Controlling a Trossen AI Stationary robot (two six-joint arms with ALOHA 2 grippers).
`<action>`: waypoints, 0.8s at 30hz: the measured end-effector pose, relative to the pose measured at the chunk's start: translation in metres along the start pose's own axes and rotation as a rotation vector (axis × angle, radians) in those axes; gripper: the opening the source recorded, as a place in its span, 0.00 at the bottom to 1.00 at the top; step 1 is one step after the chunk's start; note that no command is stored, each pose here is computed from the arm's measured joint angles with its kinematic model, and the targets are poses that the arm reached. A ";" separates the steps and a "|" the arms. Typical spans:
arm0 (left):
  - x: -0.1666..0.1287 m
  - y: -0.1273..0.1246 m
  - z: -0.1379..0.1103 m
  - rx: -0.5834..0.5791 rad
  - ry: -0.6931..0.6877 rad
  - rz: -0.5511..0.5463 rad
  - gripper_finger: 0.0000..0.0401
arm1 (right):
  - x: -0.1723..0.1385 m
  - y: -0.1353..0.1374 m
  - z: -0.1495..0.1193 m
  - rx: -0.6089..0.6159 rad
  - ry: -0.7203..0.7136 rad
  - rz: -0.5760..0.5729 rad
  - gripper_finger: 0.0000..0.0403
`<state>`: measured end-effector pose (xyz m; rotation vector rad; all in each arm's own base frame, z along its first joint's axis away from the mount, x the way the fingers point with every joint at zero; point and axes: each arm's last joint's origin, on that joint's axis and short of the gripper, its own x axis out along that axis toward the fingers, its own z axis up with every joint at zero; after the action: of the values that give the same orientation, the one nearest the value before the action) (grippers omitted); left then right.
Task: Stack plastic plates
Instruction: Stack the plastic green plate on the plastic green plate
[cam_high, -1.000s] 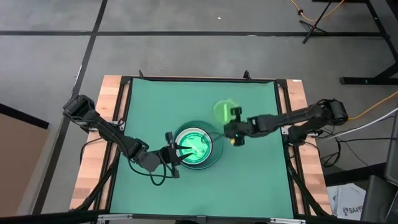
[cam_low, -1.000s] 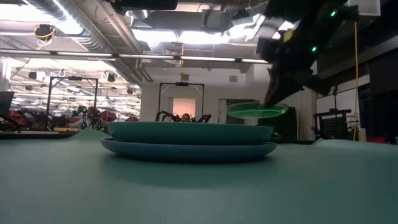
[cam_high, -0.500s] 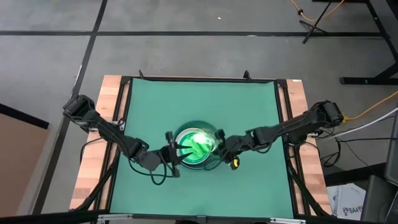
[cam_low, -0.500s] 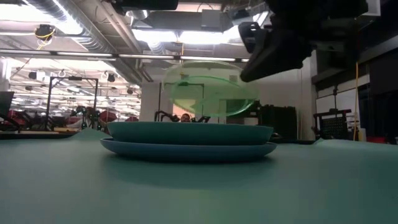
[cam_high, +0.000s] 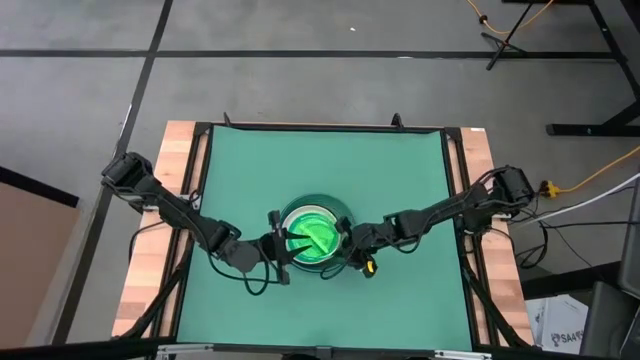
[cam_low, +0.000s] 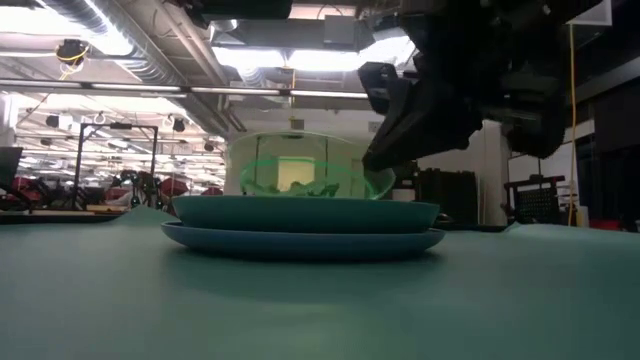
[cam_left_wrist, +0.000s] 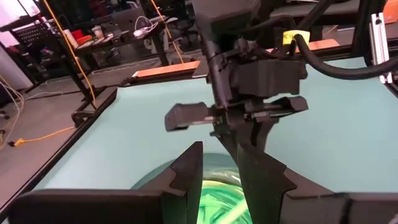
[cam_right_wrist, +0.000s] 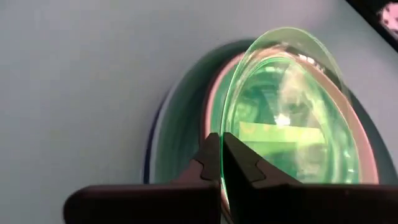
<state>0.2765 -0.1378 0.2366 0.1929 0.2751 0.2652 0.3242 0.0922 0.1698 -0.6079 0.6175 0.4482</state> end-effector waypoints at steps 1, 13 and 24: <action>0.000 0.000 0.000 0.000 0.000 0.000 0.23 | 0.003 0.000 0.000 -0.001 -0.012 0.006 0.00; 0.000 0.000 0.000 0.000 0.000 0.000 0.23 | 0.022 0.003 -0.011 0.031 0.049 -0.067 0.00; 0.000 0.000 0.000 0.000 0.000 -0.001 0.23 | 0.022 0.002 -0.011 0.090 0.058 -0.090 0.16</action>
<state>0.2765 -0.1378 0.2366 0.1926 0.2755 0.2642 0.3349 0.0911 0.1474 -0.5624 0.6595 0.3174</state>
